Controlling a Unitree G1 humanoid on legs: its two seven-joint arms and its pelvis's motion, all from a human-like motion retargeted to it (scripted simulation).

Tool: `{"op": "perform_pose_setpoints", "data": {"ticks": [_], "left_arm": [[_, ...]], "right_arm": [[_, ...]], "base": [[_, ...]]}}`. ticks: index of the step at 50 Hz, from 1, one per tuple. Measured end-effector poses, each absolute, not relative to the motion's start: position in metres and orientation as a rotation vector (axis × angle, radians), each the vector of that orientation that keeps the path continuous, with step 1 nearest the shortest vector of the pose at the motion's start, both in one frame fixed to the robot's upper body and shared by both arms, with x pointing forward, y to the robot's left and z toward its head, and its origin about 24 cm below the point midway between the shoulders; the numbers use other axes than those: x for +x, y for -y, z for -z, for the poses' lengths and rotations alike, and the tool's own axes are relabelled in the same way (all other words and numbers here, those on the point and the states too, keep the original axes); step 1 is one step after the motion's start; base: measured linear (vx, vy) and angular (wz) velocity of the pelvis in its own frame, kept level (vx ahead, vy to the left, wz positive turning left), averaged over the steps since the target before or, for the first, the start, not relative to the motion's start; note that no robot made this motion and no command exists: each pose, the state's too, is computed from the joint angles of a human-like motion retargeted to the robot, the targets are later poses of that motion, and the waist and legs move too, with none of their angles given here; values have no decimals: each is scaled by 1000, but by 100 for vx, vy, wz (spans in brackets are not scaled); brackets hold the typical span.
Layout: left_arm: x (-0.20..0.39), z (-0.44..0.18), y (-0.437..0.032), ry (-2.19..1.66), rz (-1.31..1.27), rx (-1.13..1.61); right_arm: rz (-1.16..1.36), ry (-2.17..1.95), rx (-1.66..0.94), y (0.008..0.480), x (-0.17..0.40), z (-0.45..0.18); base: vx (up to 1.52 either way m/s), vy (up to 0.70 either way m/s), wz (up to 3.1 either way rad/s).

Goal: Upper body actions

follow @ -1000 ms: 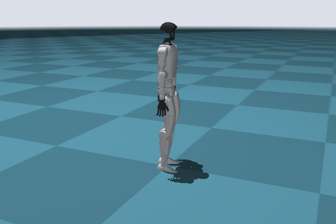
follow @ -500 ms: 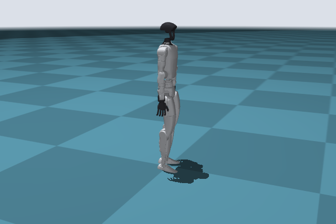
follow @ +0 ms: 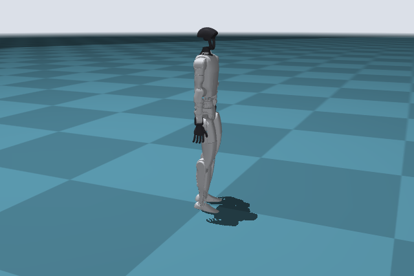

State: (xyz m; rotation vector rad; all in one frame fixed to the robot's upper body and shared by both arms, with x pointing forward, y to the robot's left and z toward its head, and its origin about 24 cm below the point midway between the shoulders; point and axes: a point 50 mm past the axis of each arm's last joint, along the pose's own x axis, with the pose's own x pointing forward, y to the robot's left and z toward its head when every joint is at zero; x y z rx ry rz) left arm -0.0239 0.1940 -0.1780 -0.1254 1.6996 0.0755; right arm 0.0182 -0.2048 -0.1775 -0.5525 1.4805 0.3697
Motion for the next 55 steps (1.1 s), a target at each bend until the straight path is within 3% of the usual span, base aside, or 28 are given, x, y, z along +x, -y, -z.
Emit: {"op": "perform_pose_setpoints", "data": {"ticks": [55], "left_arm": [[-22, 177, -200, -1693, -82, -114]], "right_arm": [[-385, -1457, -574, 206, 25, 177]], "base": [[0, 0, 0]]}}
